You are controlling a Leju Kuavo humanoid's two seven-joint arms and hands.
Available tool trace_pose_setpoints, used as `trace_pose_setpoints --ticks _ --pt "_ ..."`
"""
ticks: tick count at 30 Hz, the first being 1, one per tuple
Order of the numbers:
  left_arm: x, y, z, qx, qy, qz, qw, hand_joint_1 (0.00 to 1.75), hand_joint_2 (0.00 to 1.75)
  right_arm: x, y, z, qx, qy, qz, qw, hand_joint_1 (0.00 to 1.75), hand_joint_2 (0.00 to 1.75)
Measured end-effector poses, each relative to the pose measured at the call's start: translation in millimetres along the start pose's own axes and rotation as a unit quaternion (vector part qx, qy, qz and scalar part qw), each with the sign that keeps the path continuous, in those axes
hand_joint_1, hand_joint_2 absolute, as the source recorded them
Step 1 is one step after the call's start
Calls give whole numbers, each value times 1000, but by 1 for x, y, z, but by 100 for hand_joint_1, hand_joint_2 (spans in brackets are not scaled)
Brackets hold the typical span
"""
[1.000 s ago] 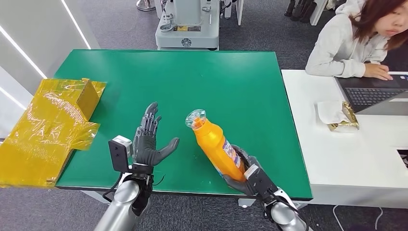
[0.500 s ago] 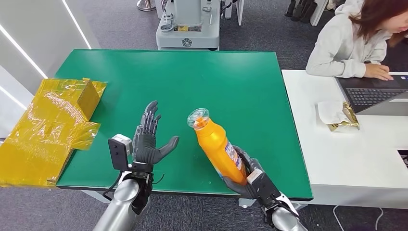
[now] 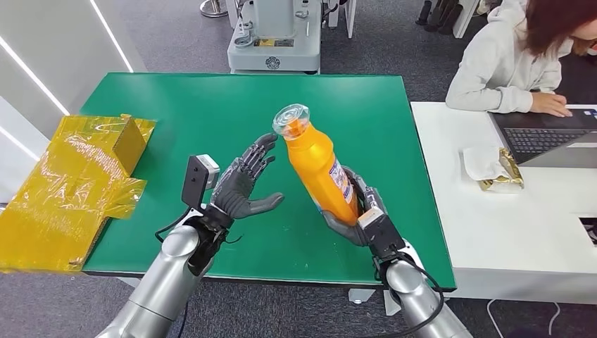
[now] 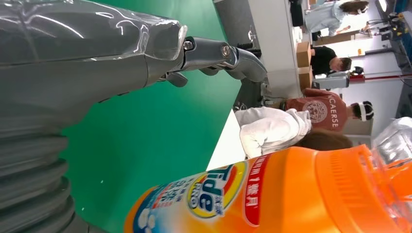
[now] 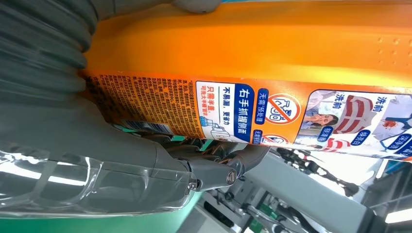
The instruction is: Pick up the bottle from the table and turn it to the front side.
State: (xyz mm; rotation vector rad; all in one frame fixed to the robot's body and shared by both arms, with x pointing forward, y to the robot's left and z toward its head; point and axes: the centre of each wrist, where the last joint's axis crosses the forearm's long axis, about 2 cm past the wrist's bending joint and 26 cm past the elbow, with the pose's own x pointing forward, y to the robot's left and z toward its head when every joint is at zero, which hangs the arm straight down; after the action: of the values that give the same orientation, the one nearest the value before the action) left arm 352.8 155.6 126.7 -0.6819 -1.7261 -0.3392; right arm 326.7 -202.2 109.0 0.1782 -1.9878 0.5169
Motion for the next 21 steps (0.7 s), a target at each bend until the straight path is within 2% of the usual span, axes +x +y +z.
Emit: trace_pose_setpoints --ticks 21 --pt "1 22 0 -6 25 -15 1000 0 175 -3 3 -18 0 -1 -4 1000 175 175"
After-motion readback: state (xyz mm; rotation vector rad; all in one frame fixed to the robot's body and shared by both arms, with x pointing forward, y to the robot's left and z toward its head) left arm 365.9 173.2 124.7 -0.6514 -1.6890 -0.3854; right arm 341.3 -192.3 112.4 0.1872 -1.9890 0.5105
